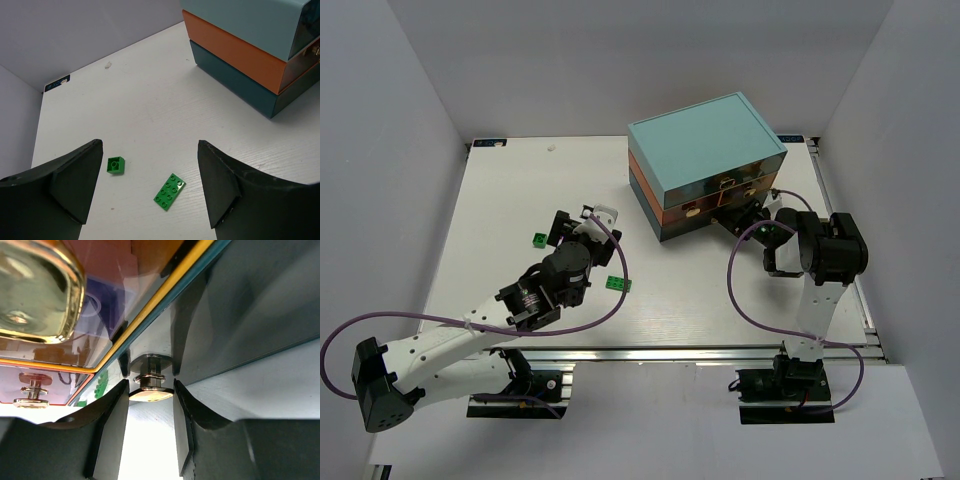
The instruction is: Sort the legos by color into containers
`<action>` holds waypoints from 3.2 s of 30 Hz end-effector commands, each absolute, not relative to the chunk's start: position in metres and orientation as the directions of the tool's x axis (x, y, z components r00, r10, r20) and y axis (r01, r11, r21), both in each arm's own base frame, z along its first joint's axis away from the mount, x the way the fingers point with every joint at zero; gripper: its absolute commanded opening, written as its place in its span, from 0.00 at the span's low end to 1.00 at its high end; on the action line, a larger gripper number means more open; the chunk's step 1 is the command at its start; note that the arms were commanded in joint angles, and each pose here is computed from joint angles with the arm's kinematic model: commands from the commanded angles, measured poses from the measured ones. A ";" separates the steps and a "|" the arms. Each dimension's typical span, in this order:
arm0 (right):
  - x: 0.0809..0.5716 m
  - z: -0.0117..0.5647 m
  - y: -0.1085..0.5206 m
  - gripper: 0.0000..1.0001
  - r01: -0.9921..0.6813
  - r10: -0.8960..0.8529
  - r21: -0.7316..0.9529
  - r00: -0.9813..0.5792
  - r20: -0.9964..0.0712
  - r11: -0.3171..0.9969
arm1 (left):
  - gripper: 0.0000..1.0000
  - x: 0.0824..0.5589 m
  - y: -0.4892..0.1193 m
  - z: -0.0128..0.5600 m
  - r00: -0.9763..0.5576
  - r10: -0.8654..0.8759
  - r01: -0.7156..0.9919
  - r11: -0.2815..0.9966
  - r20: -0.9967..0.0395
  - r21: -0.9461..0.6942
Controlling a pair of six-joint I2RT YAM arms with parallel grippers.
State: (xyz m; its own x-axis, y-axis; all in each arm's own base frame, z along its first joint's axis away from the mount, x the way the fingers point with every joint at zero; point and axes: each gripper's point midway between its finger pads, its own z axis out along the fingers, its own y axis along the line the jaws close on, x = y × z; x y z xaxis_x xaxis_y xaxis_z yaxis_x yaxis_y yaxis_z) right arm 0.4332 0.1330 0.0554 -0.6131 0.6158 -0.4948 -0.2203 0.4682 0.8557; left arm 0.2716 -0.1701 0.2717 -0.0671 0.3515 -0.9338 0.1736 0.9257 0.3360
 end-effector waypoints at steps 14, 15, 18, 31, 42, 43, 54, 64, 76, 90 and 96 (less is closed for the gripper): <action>0.391 0.063 0.130 0.23 -0.312 0.562 0.815 -0.602 -0.567 0.488 | 0.86 0.271 -0.169 0.276 -0.053 0.337 0.162 0.932 -0.940 0.325; 0.391 0.065 0.125 0.23 -0.312 0.567 0.814 -0.595 -0.570 0.490 | 0.86 0.271 -0.169 0.276 -0.053 0.340 0.162 0.931 -0.939 0.327; 0.380 0.066 0.122 0.23 -0.313 0.558 0.815 -0.606 -0.567 0.487 | 0.86 0.271 -0.170 0.275 -0.054 0.339 0.164 0.931 -0.939 0.327; 0.342 0.063 0.110 0.51 -0.288 0.546 0.839 -0.653 -0.525 0.462 | 0.86 0.275 -0.173 0.264 -0.077 0.369 0.162 0.921 -0.926 0.354; 0.315 0.085 0.109 0.89 -0.345 0.476 0.836 -0.700 -0.532 0.427 | 0.87 0.278 -0.172 0.257 -0.098 0.377 0.146 0.921 -0.921 0.361; 0.307 0.087 0.110 0.89 -0.326 0.468 0.846 -0.721 -0.512 0.423 | 0.86 0.279 -0.172 0.258 -0.097 0.373 0.145 0.923 -0.923 0.357; 0.274 0.135 0.126 0.89 -0.586 0.179 0.616 -0.632 -0.754 0.526 | 0.41 0.270 -0.183 0.278 -0.067 0.258 0.225 0.945 -0.964 0.237; 0.235 0.210 0.209 0.89 -0.958 -0.221 -0.077 0.015 -0.975 0.275 | 0.28 0.269 -0.179 0.302 -0.057 0.138 0.259 0.959 -0.989 0.119; 0.204 0.112 0.356 0.76 -0.994 -0.654 -0.106 0.061 -0.754 0.029 | 0.60 0.288 -0.093 0.245 -0.287 0.081 -0.050 0.994 -0.955 0.100; 0.239 0.062 0.418 0.89 -0.996 -0.764 -0.071 0.009 -0.646 0.048 | 0.68 0.291 -0.058 0.250 -0.253 0.039 -0.151 0.985 -0.967 0.080; 0.242 0.032 0.416 0.89 -0.997 -0.804 -0.051 -0.012 -0.595 0.053 | 0.68 0.289 -0.052 0.255 -0.234 0.032 -0.166 0.984 -0.972 0.072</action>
State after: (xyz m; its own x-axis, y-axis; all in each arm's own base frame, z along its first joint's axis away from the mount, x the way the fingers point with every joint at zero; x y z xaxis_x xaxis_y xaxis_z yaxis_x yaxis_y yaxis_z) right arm 0.2402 0.4134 0.0314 -0.0179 -0.7943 -0.6072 -0.9976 0.0546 -0.0420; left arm 0.2908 -0.0584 0.2496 -0.2594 0.0493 -0.9645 -0.1485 0.9848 0.0903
